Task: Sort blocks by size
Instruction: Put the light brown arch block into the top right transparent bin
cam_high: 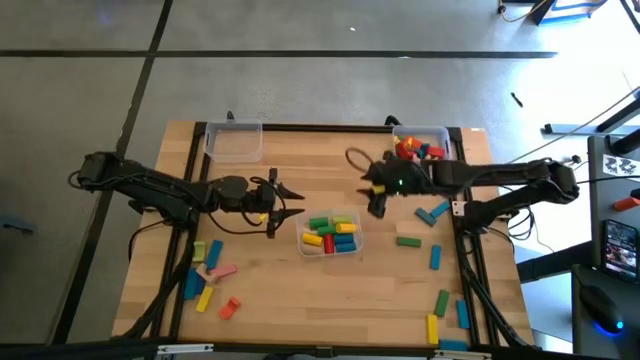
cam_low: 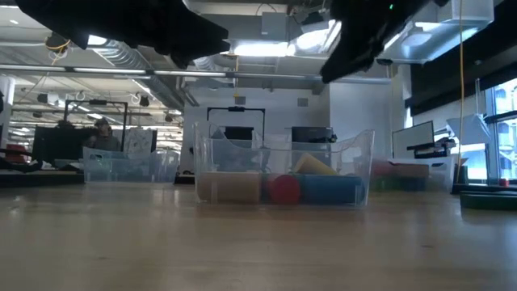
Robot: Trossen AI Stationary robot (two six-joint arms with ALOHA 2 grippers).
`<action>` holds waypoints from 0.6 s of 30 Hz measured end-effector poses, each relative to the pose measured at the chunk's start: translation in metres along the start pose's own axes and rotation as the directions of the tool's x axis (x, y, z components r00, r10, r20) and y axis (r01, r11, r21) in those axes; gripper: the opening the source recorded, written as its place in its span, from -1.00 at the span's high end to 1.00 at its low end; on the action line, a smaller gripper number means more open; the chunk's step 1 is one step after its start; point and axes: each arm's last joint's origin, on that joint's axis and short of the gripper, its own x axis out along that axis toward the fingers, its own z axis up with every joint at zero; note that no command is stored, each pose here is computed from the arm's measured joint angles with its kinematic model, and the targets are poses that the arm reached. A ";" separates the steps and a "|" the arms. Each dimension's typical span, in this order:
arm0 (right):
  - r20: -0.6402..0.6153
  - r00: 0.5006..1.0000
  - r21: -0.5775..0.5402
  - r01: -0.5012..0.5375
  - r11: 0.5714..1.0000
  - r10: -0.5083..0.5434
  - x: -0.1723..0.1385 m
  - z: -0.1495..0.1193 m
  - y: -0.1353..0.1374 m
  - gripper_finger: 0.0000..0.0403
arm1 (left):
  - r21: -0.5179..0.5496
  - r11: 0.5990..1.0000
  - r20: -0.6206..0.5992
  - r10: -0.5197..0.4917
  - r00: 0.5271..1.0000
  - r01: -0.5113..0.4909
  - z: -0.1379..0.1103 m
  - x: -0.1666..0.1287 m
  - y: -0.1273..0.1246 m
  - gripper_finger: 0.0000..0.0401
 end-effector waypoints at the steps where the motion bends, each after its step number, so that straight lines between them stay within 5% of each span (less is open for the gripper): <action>1: 0.007 1.000 -0.016 -0.019 1.000 0.019 -0.001 0.000 0.007 0.12 | 0.000 1.000 0.001 -0.005 1.000 0.005 0.000 0.000 -0.001 0.23; 10: 0.070 0.995 -0.161 -0.063 0.985 0.076 -0.002 -0.005 0.058 0.12 | 0.009 1.000 -0.020 0.002 1.000 -0.002 -0.002 -0.001 -0.010 0.23; 18: 0.062 0.989 -0.304 -0.110 0.946 0.135 -0.006 -0.010 0.074 0.12 | -0.019 0.999 -0.184 0.029 0.982 -0.033 -0.009 -0.004 -0.032 0.23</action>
